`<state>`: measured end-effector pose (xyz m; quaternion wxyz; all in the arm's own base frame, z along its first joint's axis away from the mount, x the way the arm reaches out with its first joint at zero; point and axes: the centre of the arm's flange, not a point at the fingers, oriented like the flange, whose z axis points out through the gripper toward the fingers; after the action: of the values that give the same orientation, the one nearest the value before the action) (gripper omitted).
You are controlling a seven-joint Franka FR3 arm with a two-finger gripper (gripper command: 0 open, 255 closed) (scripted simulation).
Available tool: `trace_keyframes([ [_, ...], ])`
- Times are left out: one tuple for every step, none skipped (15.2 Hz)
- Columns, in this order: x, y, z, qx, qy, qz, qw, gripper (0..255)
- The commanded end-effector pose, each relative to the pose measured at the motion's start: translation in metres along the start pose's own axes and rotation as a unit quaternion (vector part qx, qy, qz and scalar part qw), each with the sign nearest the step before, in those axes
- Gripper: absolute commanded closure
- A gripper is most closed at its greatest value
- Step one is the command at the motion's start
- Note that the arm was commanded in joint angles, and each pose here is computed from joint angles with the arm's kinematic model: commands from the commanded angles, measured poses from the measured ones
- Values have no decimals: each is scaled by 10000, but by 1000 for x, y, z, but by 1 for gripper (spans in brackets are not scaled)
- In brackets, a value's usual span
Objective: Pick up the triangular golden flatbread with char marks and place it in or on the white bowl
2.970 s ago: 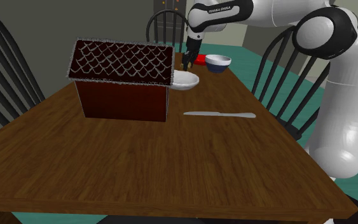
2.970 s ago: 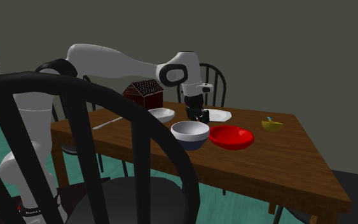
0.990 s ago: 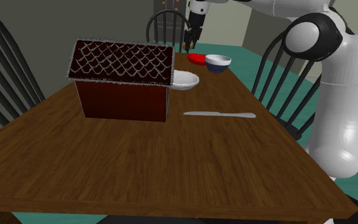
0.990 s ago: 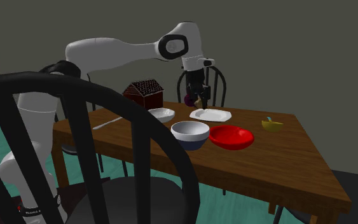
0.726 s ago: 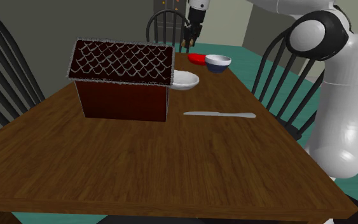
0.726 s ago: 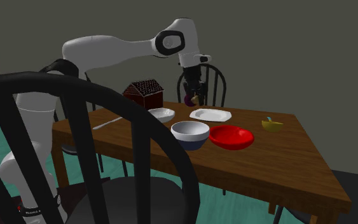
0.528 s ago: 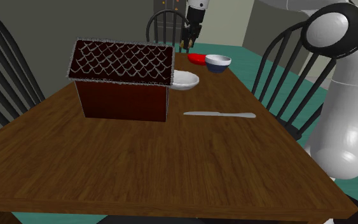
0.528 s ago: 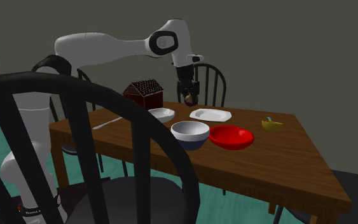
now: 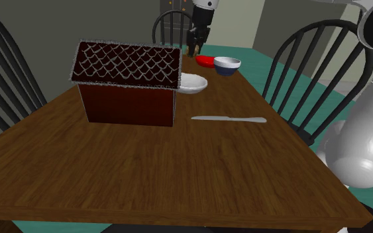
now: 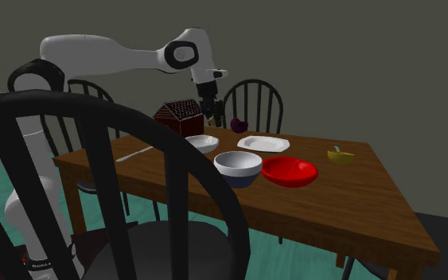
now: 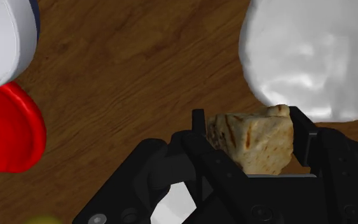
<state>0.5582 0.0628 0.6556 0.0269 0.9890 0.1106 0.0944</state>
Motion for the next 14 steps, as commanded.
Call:
trace_keyframes([
  [-10,-22,-2,-4,1,6,10000,255],
  [-15,-34,-4,-4,1,6,10000,255],
  [-20,-46,-5,-4,1,6,10000,255],
  [-25,-59,-7,-4,1,6,10000,255],
  [-30,-71,-9,-4,1,6,10000,255],
  [-35,-83,-10,-4,1,6,10000,255],
  [-37,-87,-11,-4,1,6,10000,255],
  [-38,-87,-6,-4,1,6,10000,255],
  [-39,-87,-1,-4,1,6,10000,255],
  [-40,-88,4,-4,1,6,10000,255],
  [-41,-88,10,-4,1,6,10000,255],
  [-42,-89,15,-4,1,6,10000,255],
  [-43,-89,20,-4,1,6,10000,255],
  [-44,-89,25,-4,1,6,10000,255],
])
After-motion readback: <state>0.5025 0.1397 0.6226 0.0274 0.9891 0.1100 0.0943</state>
